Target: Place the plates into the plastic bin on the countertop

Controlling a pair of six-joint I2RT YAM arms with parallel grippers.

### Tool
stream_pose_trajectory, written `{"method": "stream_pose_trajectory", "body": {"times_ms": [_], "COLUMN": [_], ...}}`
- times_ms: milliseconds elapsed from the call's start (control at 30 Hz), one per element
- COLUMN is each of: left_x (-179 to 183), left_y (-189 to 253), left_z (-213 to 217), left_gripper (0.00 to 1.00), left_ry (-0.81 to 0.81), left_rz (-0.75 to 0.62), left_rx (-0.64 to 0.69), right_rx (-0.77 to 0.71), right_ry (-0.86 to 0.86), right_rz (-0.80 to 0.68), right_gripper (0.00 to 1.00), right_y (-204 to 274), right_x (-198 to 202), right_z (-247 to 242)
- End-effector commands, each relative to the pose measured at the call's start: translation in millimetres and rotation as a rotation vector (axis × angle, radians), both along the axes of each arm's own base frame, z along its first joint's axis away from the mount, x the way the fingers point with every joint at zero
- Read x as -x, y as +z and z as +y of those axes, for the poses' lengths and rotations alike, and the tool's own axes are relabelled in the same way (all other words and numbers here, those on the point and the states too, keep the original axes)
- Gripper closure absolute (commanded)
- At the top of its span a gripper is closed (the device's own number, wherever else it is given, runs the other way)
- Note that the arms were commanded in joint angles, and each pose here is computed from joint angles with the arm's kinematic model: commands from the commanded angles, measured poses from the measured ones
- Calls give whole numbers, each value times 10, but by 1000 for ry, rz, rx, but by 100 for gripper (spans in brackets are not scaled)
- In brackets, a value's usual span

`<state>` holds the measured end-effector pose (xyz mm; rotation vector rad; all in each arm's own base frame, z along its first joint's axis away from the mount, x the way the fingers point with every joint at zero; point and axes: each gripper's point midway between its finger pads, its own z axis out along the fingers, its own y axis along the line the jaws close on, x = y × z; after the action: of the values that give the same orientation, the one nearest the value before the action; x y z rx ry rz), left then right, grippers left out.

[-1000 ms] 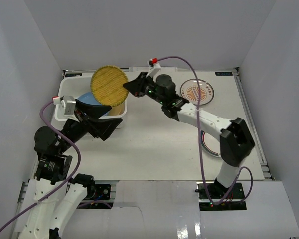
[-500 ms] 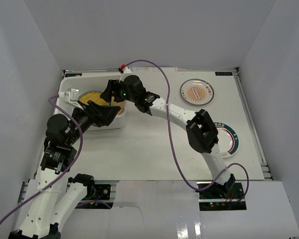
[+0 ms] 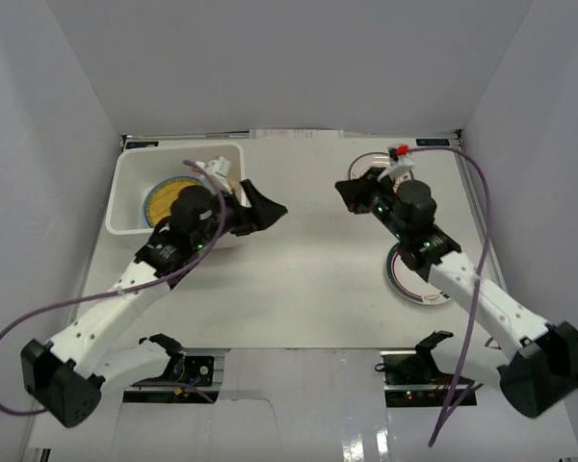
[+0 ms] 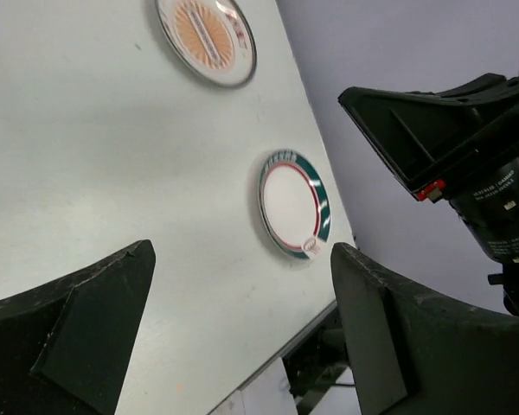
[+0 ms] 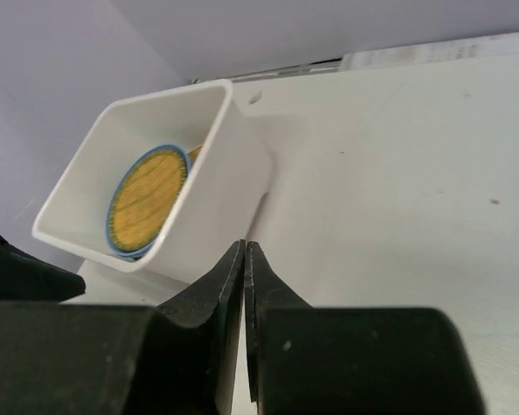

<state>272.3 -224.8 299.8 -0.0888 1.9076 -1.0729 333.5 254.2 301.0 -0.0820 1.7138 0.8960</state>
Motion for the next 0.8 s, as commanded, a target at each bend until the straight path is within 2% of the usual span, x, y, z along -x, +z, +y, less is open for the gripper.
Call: {"method": "stream_pose_trajectory", "body": {"times_ms": [0, 33, 67, 100, 133, 200, 433, 533, 633, 733, 767], "left_x": [-103, -221, -213, -352, -461, -735, -1501, -1853, -2135, -2450, -2509], "left_y": [47, -17, -55, -343, -321, -639, -1390, -1669, -1946, -2095, -2313], "left_z": [-594, -661, -852, -1006, -1108, -1350, -2200, -2399, -2412, -2484, -2492], "left_gripper": [7, 8, 8, 9, 9, 11, 18, 22, 25, 30, 33], "left_ry": [-24, 25, 3, 12, 31, 61, 74, 105, 166, 218, 230], "left_rz": [-41, -41, -48, -10, -18, 27, 111, 146, 221, 214, 227], "left_rx": [-66, -100, -116, -174, -177, -225, -240, -202, -201, -179, -192], "right_rx": [87, 70, 93, 111, 80, 69, 36, 49, 24, 23, 22], "right_ry": [-104, -132, -157, -175, -185, -215, -202, -190, -197, -184, -177], "right_rz": [45, 3, 36, 64, 34, 78, 153, 182, 154, 139, 131], "right_gripper": [92, 92, 92, 92, 92, 92, 92, 92, 91, 91, 91], "right_y": [-517, -385, -525, -727, -643, -869, -1179, -1281, -1206, -1150, -1109], "right_x": [213, 360, 448, 547, 681, 891, 1267, 1367, 1415, 1458, 1471], "right_z": [-487, -636, -745, -839, -928, -1086, -1235, -1261, -1303, -1306, -1303]}}
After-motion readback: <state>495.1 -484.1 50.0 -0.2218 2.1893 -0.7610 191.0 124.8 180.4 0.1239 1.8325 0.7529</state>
